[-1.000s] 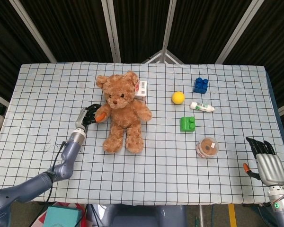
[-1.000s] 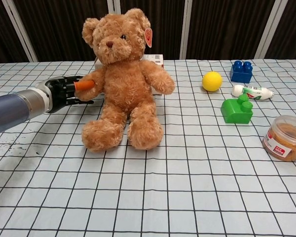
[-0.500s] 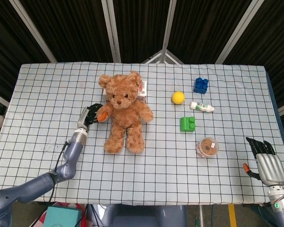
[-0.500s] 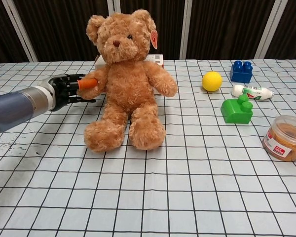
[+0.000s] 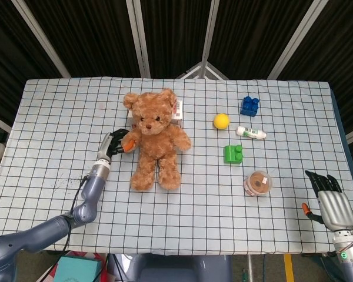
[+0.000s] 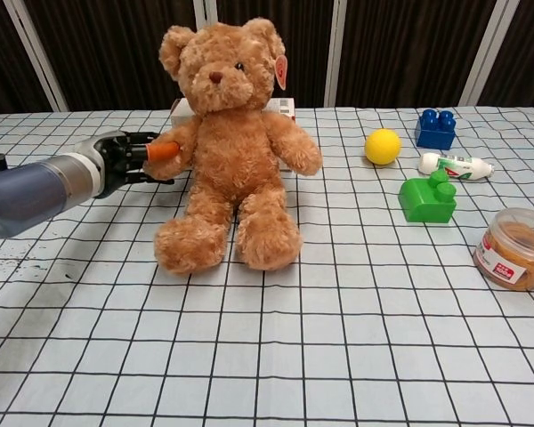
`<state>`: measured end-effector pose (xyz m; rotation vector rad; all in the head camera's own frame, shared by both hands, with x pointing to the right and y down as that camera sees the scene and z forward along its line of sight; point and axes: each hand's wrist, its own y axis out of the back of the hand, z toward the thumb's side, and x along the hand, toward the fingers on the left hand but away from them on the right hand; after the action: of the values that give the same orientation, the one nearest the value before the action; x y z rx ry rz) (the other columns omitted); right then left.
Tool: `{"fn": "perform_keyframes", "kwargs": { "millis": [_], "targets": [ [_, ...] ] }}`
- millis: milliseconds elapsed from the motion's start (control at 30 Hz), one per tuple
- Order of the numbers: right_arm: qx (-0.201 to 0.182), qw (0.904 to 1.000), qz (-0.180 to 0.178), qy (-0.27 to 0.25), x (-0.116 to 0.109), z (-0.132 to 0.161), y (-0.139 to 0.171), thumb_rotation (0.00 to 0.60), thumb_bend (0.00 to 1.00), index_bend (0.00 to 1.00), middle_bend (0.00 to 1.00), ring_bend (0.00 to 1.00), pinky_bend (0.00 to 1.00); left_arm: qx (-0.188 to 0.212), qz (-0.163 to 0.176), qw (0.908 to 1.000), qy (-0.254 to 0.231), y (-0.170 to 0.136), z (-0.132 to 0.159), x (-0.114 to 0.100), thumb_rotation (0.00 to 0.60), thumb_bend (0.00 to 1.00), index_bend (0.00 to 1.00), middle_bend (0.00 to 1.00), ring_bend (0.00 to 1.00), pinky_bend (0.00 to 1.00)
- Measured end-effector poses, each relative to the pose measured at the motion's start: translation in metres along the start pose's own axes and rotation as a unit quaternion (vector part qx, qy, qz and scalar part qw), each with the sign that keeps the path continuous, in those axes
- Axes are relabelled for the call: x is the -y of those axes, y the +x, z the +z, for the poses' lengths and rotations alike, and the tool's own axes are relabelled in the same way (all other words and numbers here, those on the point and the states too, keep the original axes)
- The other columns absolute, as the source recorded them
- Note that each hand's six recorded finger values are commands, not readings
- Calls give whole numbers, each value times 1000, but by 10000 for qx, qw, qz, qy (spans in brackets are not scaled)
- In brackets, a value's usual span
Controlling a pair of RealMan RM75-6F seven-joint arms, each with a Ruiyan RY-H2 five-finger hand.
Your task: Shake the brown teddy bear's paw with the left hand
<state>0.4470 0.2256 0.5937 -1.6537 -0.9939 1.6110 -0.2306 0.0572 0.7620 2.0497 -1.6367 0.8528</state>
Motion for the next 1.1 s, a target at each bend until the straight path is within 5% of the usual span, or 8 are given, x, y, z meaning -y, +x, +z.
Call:
{"fn": "perform_keyframes", "kwargs": {
  "millis": [167,567,1100],
  "targets": [
    [-2,10000,16,4,1,0,0,600,367,48,137,128,72,145,40,9998,123,-6,9,-1,600,642,463,521,203,341],
    [6,10000,14,5,1,1,0,600,367,48,136,128,72,-309,307,9985,337,1,-26,-21,600,642,462,518,201,341],
    [-5,10000,61,21,3,1,-1,600,367,48,136,128,72,293,178,9990,281,-4,13,3,600,640,461,516,201,341]
  ]
}}
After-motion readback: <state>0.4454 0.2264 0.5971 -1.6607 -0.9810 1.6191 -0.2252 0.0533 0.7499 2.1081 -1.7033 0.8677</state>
